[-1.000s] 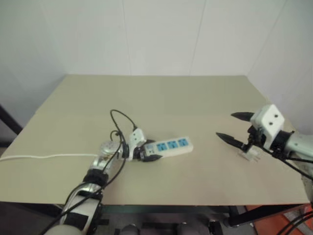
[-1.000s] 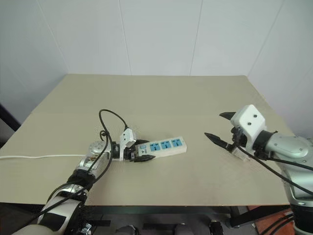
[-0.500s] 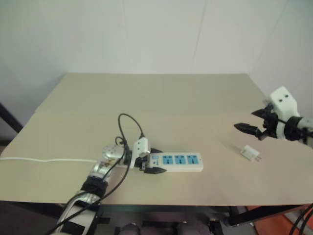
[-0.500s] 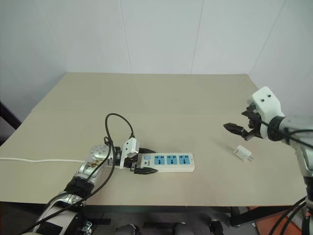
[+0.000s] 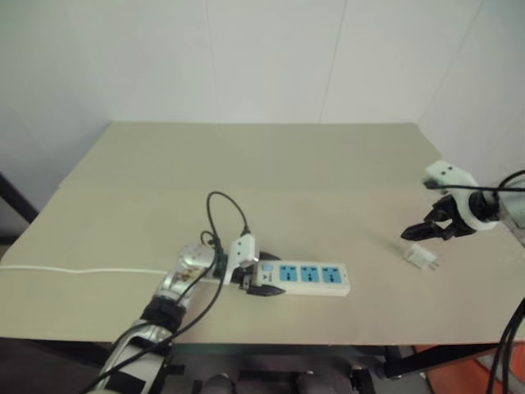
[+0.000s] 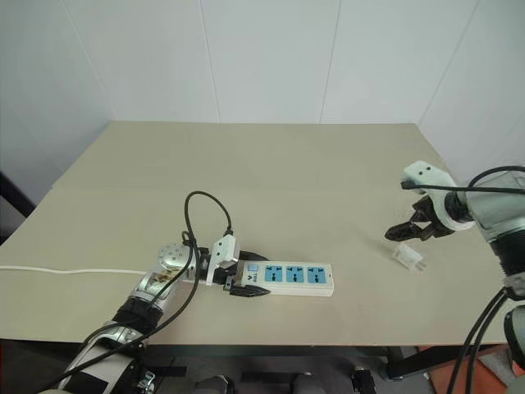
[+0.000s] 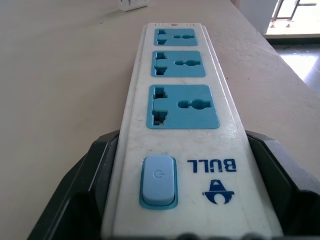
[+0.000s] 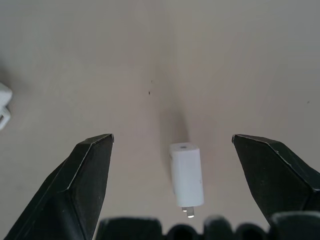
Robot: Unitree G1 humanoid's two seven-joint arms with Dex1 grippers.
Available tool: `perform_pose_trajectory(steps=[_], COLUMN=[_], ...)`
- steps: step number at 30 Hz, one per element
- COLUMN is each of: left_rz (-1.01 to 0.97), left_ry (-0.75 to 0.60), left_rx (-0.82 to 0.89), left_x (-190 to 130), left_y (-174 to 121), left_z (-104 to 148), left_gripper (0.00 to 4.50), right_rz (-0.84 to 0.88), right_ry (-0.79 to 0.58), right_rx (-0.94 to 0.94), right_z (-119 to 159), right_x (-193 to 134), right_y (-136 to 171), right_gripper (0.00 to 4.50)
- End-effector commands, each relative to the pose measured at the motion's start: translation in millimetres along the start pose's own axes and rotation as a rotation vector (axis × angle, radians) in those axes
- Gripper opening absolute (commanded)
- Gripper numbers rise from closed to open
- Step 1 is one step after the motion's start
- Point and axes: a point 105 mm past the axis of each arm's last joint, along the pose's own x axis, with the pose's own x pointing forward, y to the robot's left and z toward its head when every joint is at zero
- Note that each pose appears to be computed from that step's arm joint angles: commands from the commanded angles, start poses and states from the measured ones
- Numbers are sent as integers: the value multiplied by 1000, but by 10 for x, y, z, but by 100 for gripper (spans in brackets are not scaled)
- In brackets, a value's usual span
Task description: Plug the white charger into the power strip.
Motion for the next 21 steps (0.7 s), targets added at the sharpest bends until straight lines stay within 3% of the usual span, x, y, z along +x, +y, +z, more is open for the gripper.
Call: perform_pose_trajectory(steps=[1,21], left_rz=[-18,18], left_ry=[-10,3], left_rx=[-5,-48], left_x=[58,-16], left_y=[-59,-137], left_z=[23,26], left_gripper=[331,331], right_rz=[-15,4], right_ry=[37,130], right_rx=[-52,-60], right_z=[-28,-183], right_x=[2,431], right_y=[-80,-215], right_gripper=[450,450])
